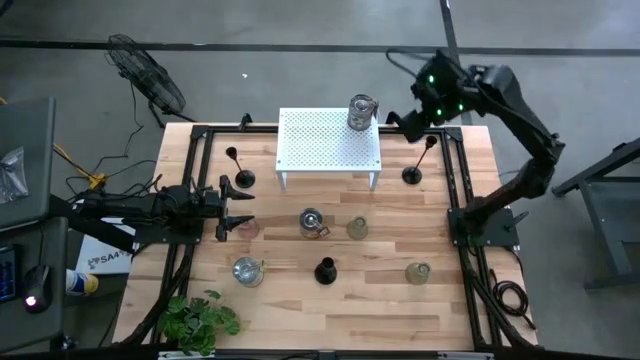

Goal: Pick & Place candle stick holders
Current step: Align the left scented candle on the shelf with the other scented candle

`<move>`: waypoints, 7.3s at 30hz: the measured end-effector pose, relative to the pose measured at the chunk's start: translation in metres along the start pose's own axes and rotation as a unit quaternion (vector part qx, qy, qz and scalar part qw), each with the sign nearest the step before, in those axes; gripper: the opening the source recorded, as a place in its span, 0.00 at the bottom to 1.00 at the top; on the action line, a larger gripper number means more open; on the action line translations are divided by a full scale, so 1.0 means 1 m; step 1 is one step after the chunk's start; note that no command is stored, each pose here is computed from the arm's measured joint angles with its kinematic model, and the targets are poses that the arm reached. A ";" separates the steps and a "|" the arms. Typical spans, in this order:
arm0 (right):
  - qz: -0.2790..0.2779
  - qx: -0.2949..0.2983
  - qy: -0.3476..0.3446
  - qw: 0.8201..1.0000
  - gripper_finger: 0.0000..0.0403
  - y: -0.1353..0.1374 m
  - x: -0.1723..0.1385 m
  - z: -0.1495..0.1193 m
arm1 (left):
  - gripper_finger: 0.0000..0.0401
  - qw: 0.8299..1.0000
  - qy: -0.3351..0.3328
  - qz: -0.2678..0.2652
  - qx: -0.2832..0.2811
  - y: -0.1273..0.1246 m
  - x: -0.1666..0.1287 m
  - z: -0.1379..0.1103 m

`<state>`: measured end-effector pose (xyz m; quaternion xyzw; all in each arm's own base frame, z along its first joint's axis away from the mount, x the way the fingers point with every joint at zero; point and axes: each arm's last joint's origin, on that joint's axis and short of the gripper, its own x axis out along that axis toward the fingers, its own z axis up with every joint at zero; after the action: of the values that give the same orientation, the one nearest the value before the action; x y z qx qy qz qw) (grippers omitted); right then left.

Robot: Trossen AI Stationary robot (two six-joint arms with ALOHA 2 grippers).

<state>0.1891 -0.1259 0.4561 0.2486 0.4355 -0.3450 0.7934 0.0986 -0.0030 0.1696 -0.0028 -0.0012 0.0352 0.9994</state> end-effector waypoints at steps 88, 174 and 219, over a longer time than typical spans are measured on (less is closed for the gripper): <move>0.198 -0.102 -0.289 0.931 0.40 0.071 0.130 -0.230 | 0.67 0.920 0.299 -0.007 -0.253 -0.010 0.024 0.111; 0.203 -0.163 -0.258 0.930 0.40 0.070 0.133 -0.235 | 0.67 0.670 0.562 0.241 -0.421 -0.111 0.049 0.044; 0.205 -0.164 -0.257 0.930 0.40 0.070 0.133 -0.235 | 0.15 0.665 0.587 0.241 -0.393 -0.122 0.061 0.027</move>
<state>0.1714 0.0383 0.2308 0.1018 0.2071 -0.1504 0.9613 0.1683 -0.1201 0.1976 -0.4153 0.5730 0.2619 0.6562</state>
